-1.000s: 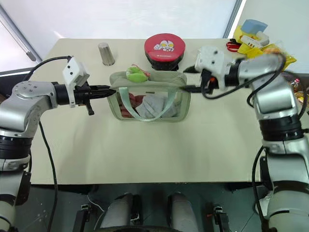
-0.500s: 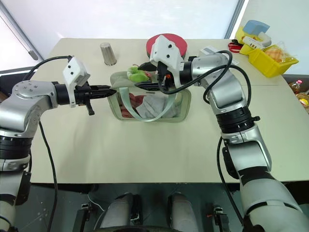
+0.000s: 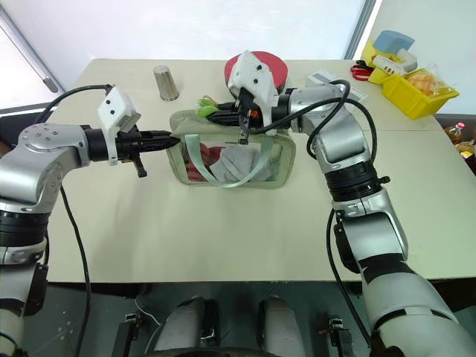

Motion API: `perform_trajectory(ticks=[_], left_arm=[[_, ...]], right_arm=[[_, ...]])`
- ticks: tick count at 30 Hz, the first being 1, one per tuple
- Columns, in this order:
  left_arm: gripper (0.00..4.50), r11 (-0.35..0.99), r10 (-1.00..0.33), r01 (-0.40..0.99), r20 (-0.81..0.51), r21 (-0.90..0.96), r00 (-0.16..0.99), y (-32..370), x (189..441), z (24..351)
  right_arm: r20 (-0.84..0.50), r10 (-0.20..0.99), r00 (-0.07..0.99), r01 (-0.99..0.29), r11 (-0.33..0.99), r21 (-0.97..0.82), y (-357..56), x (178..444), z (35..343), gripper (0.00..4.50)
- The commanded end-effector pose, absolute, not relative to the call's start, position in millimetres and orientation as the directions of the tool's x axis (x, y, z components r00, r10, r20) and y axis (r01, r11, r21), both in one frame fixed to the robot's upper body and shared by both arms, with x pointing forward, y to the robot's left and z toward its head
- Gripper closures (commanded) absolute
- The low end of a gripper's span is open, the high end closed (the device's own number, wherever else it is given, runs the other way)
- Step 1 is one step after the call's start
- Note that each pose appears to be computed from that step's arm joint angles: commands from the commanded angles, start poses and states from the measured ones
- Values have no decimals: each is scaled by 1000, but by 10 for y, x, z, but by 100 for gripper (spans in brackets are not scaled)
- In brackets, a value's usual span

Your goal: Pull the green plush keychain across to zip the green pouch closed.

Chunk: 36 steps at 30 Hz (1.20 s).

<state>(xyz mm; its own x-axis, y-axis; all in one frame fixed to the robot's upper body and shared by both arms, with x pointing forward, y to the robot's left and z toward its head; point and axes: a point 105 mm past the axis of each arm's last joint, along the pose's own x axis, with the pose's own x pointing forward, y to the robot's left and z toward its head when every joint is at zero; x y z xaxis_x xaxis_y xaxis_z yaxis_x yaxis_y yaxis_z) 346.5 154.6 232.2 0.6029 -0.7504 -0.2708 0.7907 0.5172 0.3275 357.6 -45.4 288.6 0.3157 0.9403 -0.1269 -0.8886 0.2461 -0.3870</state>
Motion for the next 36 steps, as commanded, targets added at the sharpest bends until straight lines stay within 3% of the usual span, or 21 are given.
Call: perform_trajectory(ticks=[1, 6, 16, 21, 29, 36], left_arm=[[450, 509, -756, 781, -245, 363, 607, 1525, 3426, 2409], [450, 505, -756, 784, -252, 362, 604, 1521, 3433, 2381], [450, 492, -769, 795, -251, 355, 588, 1477, 3461, 2382], [450, 483, -776, 800, -249, 356, 580, 1441, 3468, 2384], [450, 482, -778, 802, -249, 352, 577, 1435, 3457, 2372], [450, 486, -776, 801, -250, 349, 580, 1441, 3447, 2363]], right_arm=[[-53, 911, 408, -832, 348, -431, -733, 3551, 3227, 448], [-106, 780, 617, -691, 472, -547, -1246, 3683, 3214, 448], [-137, 496, 858, -433, 552, -712, -1964, 3758, 3160, 448], [-208, 459, 864, -454, 531, -716, -1983, 3783, 2765, 448], [-351, 481, 803, -591, 568, -573, -1849, 3813, 1826, 448], [-410, 485, 772, -634, 556, -537, -1806, 3805, 1500, 448]])
